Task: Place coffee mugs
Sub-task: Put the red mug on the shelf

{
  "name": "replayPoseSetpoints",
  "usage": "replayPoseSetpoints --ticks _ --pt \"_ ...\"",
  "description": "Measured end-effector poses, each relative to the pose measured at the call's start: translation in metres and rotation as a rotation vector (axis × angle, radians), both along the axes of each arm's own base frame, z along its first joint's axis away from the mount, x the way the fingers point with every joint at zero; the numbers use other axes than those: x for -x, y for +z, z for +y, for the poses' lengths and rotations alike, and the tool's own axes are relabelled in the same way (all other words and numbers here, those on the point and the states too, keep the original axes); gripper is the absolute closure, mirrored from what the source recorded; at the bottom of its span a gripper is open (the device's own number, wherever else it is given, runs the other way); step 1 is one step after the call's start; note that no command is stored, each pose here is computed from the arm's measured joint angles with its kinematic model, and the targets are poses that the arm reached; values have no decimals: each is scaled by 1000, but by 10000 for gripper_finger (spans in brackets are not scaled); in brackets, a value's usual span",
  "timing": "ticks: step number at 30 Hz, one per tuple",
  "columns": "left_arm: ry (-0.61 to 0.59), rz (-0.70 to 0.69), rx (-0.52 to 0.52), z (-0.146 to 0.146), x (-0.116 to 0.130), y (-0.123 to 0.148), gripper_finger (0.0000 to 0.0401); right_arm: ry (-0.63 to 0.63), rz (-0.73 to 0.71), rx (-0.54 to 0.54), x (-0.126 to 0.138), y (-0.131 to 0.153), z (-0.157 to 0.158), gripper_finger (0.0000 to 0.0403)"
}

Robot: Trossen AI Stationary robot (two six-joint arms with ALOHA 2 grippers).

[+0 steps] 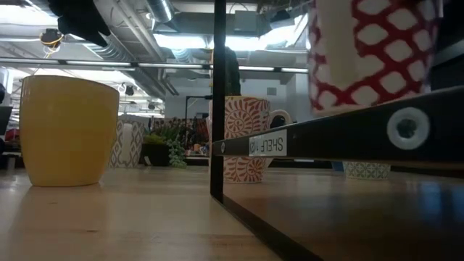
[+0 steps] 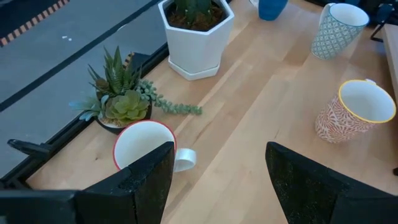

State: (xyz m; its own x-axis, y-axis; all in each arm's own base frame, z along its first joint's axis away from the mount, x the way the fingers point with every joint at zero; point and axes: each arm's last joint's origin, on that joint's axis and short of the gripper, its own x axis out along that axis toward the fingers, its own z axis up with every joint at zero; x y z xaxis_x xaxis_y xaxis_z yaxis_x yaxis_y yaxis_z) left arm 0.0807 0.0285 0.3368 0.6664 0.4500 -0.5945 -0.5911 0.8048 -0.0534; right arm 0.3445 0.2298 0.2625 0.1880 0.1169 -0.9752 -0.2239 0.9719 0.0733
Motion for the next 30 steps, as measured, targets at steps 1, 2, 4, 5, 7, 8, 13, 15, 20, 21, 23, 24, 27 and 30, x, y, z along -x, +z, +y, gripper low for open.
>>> replayPoseSetpoints --ticks 1,2,4,5,7,8,13,15,20,21,23,24,27,30 --pt "0 0 0 0 0 0 154 8 -4 0 0 0 0 400" --pt "2 -1 2 0 0 0 154 11 -7 -1 -1 0 0 400" --pt "2 -2 3 0 0 0 154 11 -11 -7 -1 0 1 400" --pt "3 -2 3 0 0 0 154 12 -13 -13 -1 0 1 400" --pt "4 -2 3 0 0 0 154 12 -20 -28 -1 1 4 400" --pt "5 -2 2 0 0 0 154 13 -20 -33 0 1 6 400" --pt "24 1 -11 1 0 0 154 19 -40 -84 7 2 23 400" --pt "25 1 -12 1 0 0 154 18 -69 -102 8 3 29 400" --pt "26 1 -13 1 0 0 154 6 -97 -138 10 5 39 400" --pt "25 1 -13 1 0 0 154 9 -96 -138 11 4 41 400" --pt "26 2 -13 1 0 0 154 7 -90 -135 11 3 41 400" --pt "26 2 -13 1 0 0 154 8 -89 -136 11 2 41 400" --pt "26 2 -13 1 0 0 154 16 -75 -156 10 0 43 400" --pt "26 2 -13 1 0 0 154 25 -59 -153 10 -4 44 400"
